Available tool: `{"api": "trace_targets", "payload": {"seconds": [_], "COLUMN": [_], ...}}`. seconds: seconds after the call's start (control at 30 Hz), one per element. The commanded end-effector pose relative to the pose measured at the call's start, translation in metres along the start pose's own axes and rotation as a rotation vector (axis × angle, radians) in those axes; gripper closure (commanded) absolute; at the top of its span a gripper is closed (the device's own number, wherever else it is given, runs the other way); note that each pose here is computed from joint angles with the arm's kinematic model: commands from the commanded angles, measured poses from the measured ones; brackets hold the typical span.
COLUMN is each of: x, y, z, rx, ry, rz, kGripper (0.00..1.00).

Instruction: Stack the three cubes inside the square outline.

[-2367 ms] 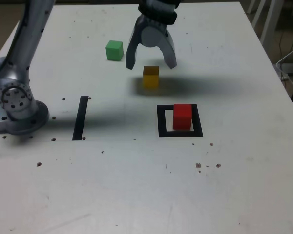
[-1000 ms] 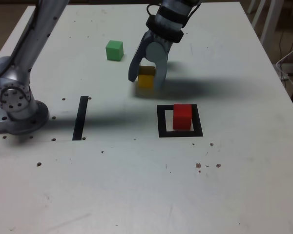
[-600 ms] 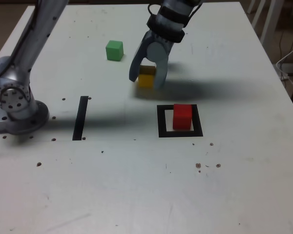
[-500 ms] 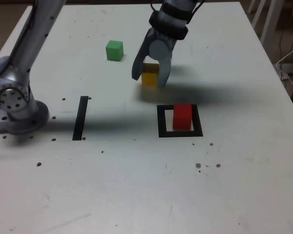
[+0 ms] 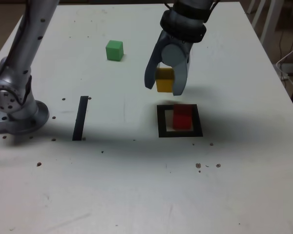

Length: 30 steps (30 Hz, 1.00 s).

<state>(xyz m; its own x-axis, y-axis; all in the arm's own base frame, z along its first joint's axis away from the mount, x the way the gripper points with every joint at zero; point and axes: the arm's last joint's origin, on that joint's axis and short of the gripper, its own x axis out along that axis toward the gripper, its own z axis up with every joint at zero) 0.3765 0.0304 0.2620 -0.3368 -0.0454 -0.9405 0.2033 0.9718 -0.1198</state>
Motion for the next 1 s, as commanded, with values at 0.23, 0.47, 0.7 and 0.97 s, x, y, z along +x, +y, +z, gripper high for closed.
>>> {"api": "trace_targets", "payload": {"seconds": [0.23, 0.47, 0.7, 0.97], "x": [-0.006, -0.006, -0.006, -0.006], "y": [-0.032, -0.045, -0.056, -0.059], "z": [0.013, 0.022, 0.026, 0.027], "rx": [0.007, 0.013, 0.022, 0.025], "ry": [-0.005, -0.01, -0.011, -0.012], "rz": [0.004, -0.001, 0.001, 0.001], "kGripper": [0.71, 0.71, 0.71, 0.71]}}
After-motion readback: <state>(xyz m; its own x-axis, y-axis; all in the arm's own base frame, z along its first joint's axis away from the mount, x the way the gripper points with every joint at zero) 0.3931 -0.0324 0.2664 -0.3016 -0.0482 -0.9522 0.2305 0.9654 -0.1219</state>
